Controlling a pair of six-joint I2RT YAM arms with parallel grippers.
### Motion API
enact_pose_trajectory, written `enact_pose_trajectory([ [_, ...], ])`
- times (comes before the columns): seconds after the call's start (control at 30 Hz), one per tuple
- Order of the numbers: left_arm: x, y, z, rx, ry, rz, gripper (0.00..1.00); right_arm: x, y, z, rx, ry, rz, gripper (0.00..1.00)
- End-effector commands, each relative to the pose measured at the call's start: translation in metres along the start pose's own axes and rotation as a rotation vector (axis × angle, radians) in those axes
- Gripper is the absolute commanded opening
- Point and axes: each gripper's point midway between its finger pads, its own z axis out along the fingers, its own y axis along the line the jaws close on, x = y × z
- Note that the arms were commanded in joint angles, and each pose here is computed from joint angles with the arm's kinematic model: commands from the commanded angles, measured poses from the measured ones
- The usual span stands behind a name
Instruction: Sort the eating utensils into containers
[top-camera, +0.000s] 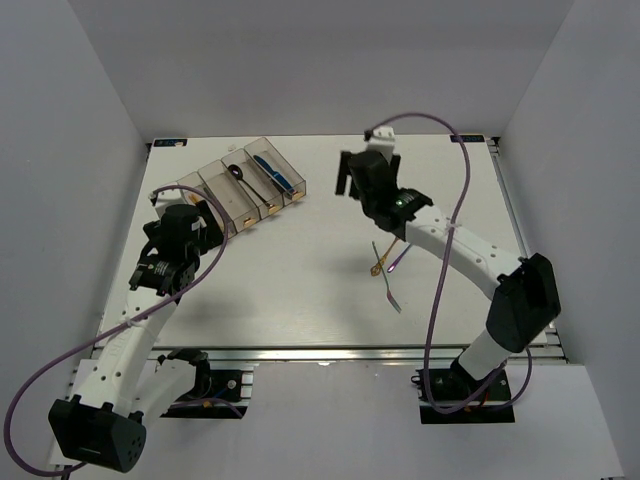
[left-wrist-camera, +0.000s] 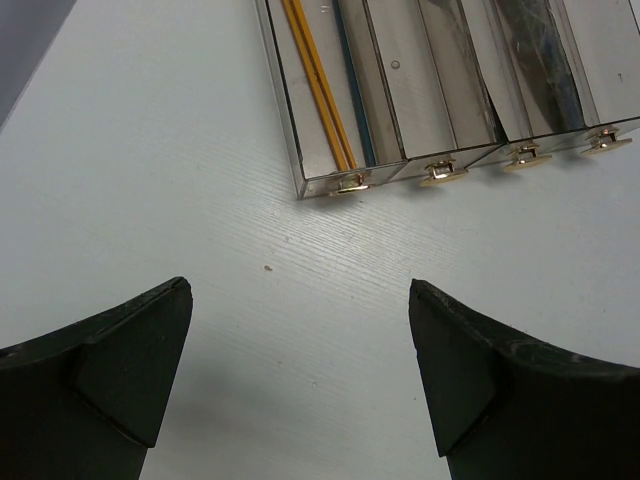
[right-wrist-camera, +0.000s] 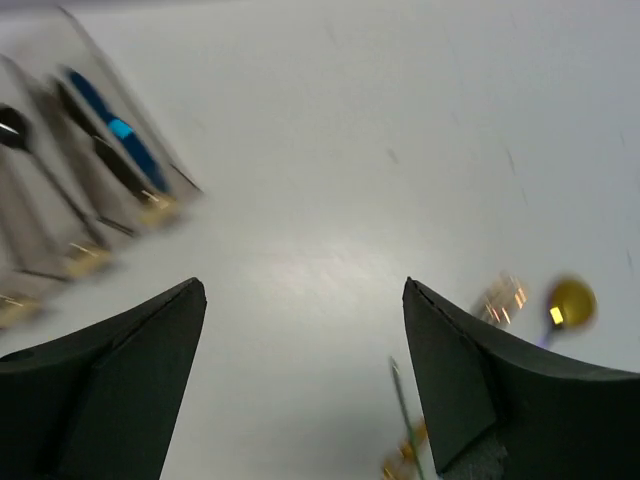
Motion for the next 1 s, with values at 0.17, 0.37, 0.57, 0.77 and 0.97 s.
enact_pose_trajectory([
  [0.17,0.004,-0.005,0.005,0.013,0.023,0.006,0.98,0.135,-0.147,-0.021,0.428,0.303,0.165,0.7],
  [0.37,0.009,-0.006,0.009,0.016,0.043,0.016,0.98,0.163,-0.175,-0.02,0.559,0.383,0.223,0.62],
  [0.57,0.011,-0.009,0.01,0.026,0.05,0.018,0.98,0.185,-0.188,-0.004,0.608,0.425,0.27,0.56],
  [0.77,0.013,-0.01,0.011,0.032,0.06,0.024,0.98,0.199,-0.202,0.009,0.657,0.462,0.271,0.54],
  [0.97,0.014,-0.011,0.012,0.037,0.064,0.027,0.98,0.222,-0.215,0.022,0.661,0.523,0.297,0.49],
])
